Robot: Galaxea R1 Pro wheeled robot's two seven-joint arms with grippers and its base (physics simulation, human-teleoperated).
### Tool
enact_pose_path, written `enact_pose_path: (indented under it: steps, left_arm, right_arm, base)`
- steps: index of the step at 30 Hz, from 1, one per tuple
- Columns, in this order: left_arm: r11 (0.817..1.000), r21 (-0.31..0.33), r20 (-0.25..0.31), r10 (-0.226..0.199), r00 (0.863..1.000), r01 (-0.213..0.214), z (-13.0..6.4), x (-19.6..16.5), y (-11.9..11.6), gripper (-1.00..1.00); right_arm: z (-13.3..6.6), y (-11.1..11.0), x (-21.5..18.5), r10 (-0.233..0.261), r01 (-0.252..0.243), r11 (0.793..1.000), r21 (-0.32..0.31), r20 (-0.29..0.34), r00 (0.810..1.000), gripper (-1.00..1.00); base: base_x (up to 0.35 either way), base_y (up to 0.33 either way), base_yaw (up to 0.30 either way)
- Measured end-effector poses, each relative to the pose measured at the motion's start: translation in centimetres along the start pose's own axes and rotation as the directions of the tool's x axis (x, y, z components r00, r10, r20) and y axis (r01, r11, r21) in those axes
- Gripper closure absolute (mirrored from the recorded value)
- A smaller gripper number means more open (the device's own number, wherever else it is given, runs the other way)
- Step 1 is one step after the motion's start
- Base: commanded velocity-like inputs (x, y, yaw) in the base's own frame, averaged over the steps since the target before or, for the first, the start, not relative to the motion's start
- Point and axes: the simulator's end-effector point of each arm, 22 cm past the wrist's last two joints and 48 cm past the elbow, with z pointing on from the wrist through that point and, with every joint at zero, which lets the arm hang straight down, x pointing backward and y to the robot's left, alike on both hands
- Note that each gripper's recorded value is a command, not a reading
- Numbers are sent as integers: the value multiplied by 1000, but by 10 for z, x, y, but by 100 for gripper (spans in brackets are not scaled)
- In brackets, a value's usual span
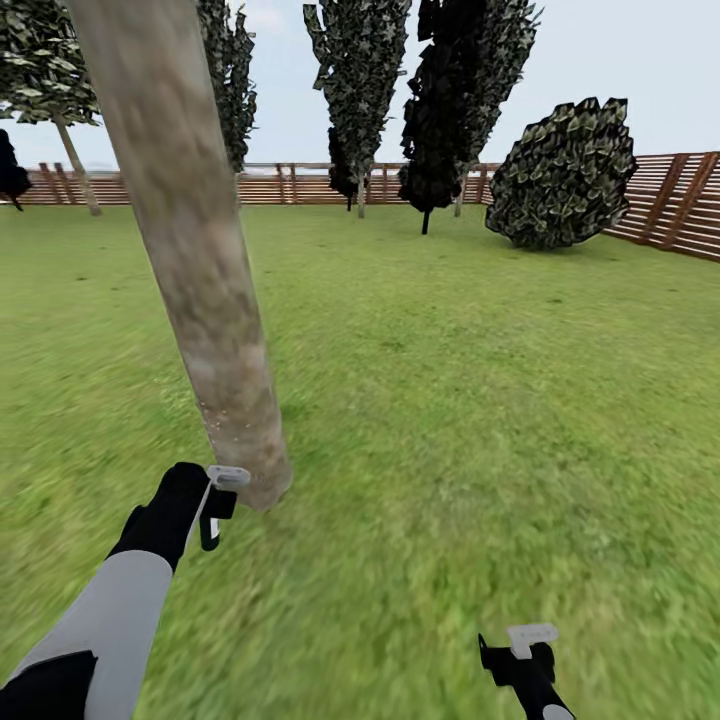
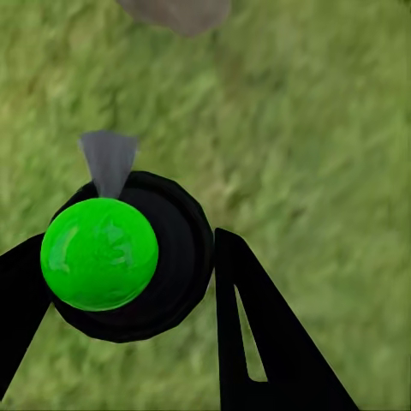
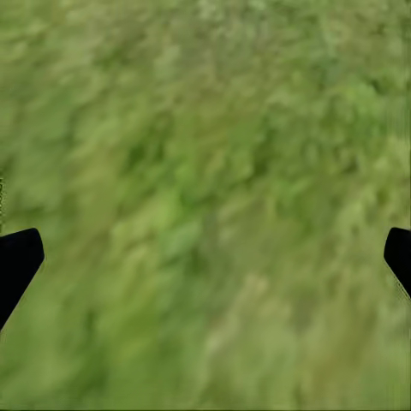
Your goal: In the garden, pick up the pesticide atomizer on the floor and spray pesticide onto both trees until each tree trunk is fully covered.
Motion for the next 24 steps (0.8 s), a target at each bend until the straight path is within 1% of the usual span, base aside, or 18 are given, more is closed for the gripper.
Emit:
enact_pose_path:
  steps: [9,13,17,24]
  left_arm:
    - [1000,2,-5,-2,1000,2,0,1,0,100]
    - [1000,-2,-14,-11,1000,11,-6,-7,3,100]
    - [1000,0,-20,-12,1000,12,-4,-3,2,100]
    - [1000,3,-22,-11,1000,11,-3,-1,0,100]
  right_arm:
    - [0,0,0,0,0,1000,0,-1,1000,-100]
    - [0,0,0,-1,1,1000,-1,-1,1000,-100]
    - [0,0,0,0,0,1000,0,-1,1000,-100]
    - [0,-1,0,0,0,1000,2,0,1000,-100]
  base:
    - [17,-9,275]
    - [0,0,261]
    - [35,-11,69]
    - [236,-146,3]
